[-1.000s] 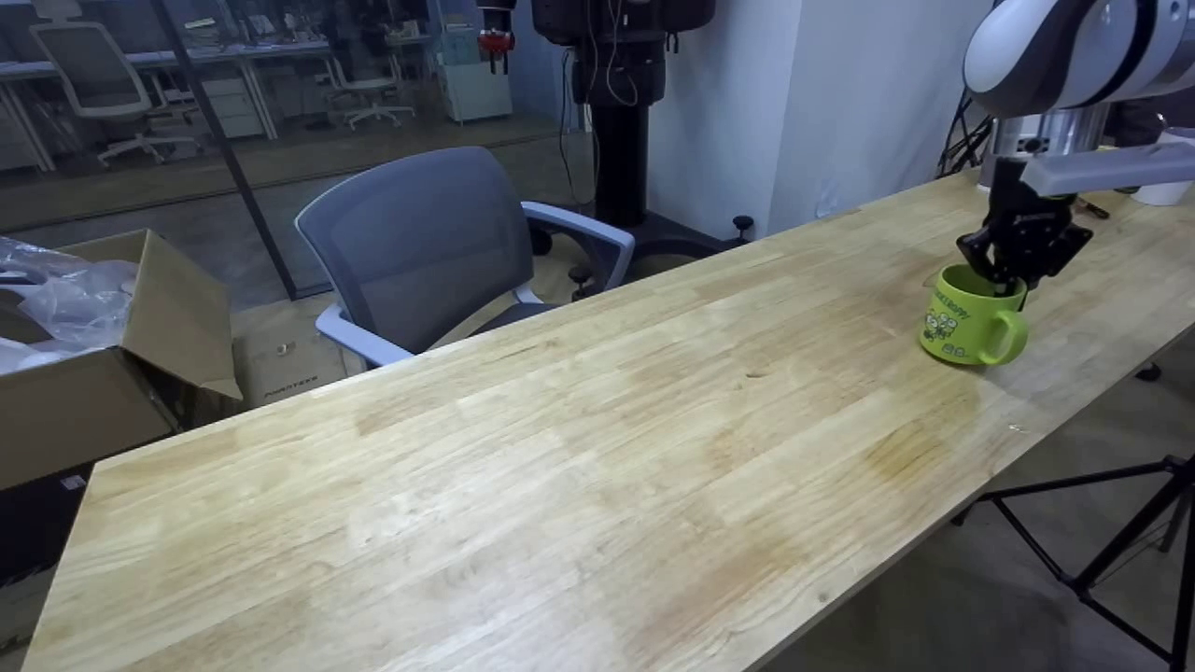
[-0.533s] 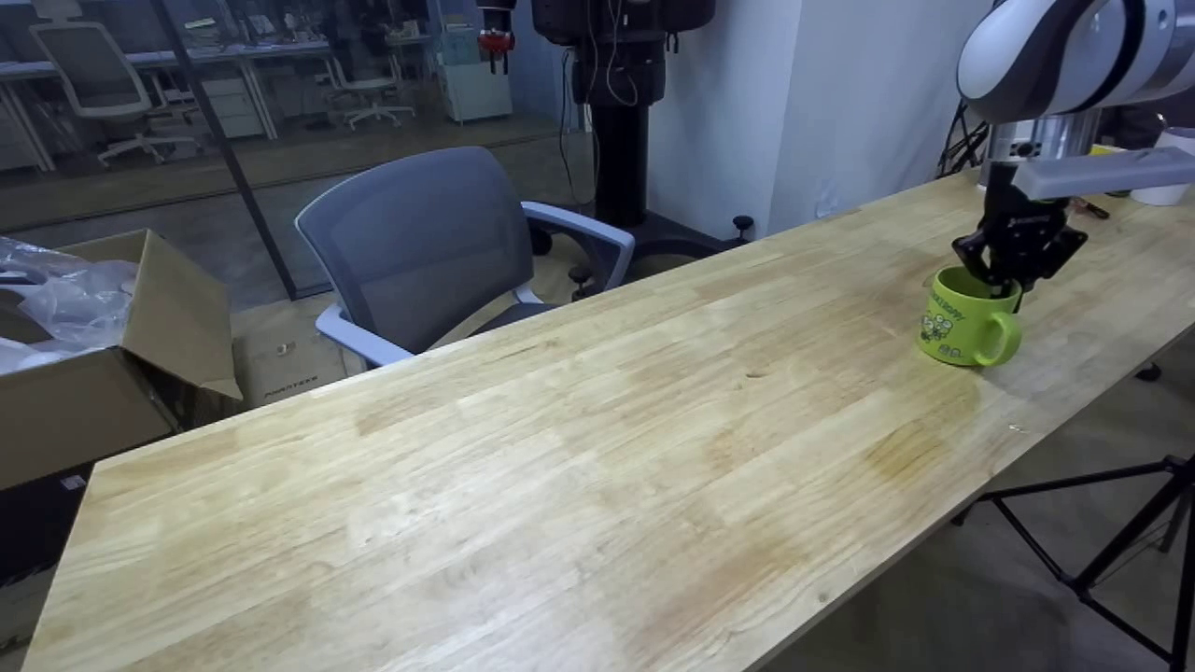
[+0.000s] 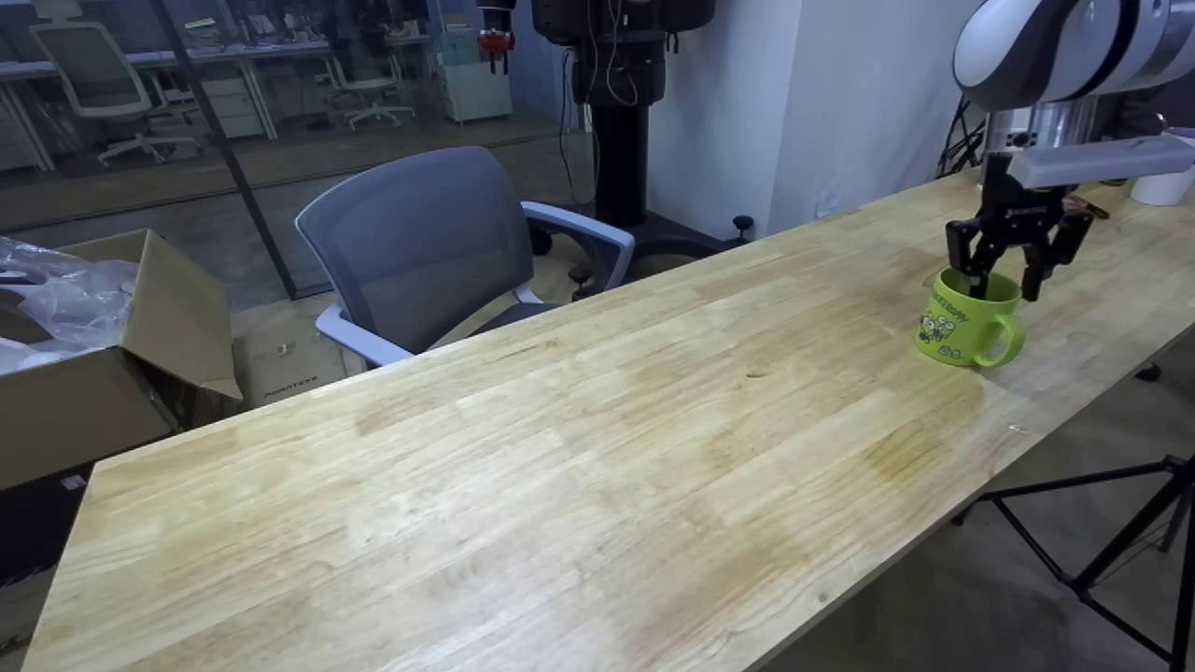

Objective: Move the yellow mug to the right

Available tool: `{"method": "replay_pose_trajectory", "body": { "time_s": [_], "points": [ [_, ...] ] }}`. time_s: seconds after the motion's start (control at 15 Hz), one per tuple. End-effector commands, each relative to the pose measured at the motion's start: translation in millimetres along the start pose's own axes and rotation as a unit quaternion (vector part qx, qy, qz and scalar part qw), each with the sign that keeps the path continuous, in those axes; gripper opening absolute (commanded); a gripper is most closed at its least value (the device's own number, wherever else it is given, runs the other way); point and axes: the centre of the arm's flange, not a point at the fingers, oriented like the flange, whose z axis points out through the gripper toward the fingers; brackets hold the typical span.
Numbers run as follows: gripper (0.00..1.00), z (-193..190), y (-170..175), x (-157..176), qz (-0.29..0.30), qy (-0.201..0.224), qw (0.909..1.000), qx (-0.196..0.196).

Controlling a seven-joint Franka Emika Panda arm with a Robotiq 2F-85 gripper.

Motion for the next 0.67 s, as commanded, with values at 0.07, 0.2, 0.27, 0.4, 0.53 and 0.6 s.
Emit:
{"method": "replay_pose_trajectory", "body": {
  "time_s": [0.07, 0.2, 0.27, 0.4, 0.53, 0.6],
  "points": [
    [0.96, -18.5, -9.2, 7.4, 0.016, -0.011, 0.9998, -0.005],
    [1.0, -33.2, -15.2, 7.7, 0.014, -0.01, 0.9998, -0.005],
    [1.0, -43.0, -18.5, 8.0, 0.013, -0.009, 0.9999, -0.005],
    [1.0, -68.5, -25.3, 6.1, 0.007, 0.0, 1.0, -0.003],
    [1.0, -99.2, -33.2, 1.8, -0.005, 0.011, 0.9999, -0.002],
    [1.0, -114.5, -37.9, -1.0, -0.01, 0.015, 0.9998, -0.003]
  ]
}}
